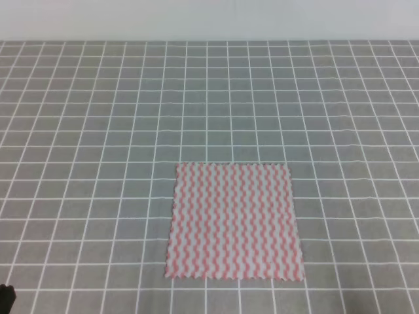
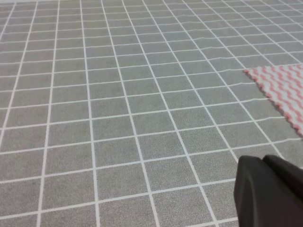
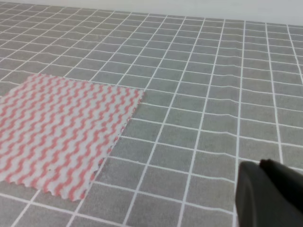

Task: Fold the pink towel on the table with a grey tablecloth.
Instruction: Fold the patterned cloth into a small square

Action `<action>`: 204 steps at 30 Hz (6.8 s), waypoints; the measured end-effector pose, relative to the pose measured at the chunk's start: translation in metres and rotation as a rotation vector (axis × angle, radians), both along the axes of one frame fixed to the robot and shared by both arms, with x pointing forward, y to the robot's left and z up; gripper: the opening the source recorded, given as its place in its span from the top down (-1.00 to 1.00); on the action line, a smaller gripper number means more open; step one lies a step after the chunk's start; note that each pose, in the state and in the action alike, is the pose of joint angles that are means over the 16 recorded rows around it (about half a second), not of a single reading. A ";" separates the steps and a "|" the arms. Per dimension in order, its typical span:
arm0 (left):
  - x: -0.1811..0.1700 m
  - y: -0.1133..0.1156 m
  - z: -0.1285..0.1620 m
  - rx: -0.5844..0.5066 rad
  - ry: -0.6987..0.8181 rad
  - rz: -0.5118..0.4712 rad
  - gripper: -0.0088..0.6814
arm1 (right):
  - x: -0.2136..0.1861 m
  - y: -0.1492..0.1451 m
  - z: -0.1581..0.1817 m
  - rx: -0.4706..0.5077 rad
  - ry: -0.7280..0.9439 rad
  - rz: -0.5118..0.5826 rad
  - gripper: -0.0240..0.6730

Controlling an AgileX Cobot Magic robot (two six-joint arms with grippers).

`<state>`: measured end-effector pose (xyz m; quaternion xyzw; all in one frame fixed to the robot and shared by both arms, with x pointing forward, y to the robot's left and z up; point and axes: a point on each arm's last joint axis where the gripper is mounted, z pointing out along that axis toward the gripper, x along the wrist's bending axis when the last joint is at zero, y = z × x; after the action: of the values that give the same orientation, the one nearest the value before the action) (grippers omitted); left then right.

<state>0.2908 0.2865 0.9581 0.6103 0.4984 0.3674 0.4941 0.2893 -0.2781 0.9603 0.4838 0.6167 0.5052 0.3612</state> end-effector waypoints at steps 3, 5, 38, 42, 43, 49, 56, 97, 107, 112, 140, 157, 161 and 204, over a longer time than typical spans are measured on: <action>0.000 0.000 0.000 0.000 0.000 0.000 0.99 | 0.000 0.000 0.000 0.000 0.000 0.000 0.98; 0.000 0.000 -0.001 0.000 0.002 0.000 0.99 | 0.000 0.000 0.000 0.000 0.000 0.000 0.98; 0.000 0.000 -0.001 -0.001 -0.007 0.000 0.99 | 0.000 0.000 -0.003 0.002 -0.006 -0.002 0.98; 0.000 0.000 -0.002 -0.002 -0.008 0.001 0.98 | 0.000 0.000 -0.003 0.002 -0.005 -0.002 0.98; 0.000 0.000 -0.002 -0.002 -0.008 0.001 0.98 | 0.000 0.000 -0.003 0.002 -0.005 -0.002 0.98; 0.000 0.000 -0.002 -0.002 -0.008 0.001 0.98 | 0.000 0.000 -0.002 0.001 -0.003 -0.001 0.98; 0.000 0.000 0.000 0.000 -0.002 0.000 0.99 | 0.000 0.000 -0.001 0.001 -0.002 -0.001 0.98; 0.002 0.001 0.005 -0.019 -0.063 0.011 0.99 | 0.000 0.000 -0.003 0.002 -0.006 -0.002 0.98; 0.002 -0.003 0.015 -0.398 -0.091 0.028 0.98 | 0.001 0.000 0.005 0.129 -0.037 -0.019 0.98; 0.002 -0.003 0.018 -0.565 -0.082 0.040 0.98 | 0.002 0.000 0.013 0.292 -0.061 -0.042 0.98; 0.006 -0.014 0.033 -0.677 0.081 -0.008 0.98 | 0.010 0.002 0.041 0.700 0.004 -0.078 0.98; 0.074 -0.044 0.075 -0.253 0.406 -0.211 0.98 | 0.058 0.027 0.068 0.492 0.414 0.053 0.98; 0.095 -0.054 0.074 -0.197 0.447 -0.273 0.99 | 0.070 0.033 0.066 0.470 0.515 0.077 0.98; 0.134 -0.125 0.061 -0.040 0.492 -0.534 0.99 | 0.153 0.126 -0.006 0.181 1.013 0.100 0.15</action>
<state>0.4250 0.1612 1.0194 0.7792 0.4327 0.0576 0.4497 0.4424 -0.1523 0.9540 0.6668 0.6905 0.2756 -0.0505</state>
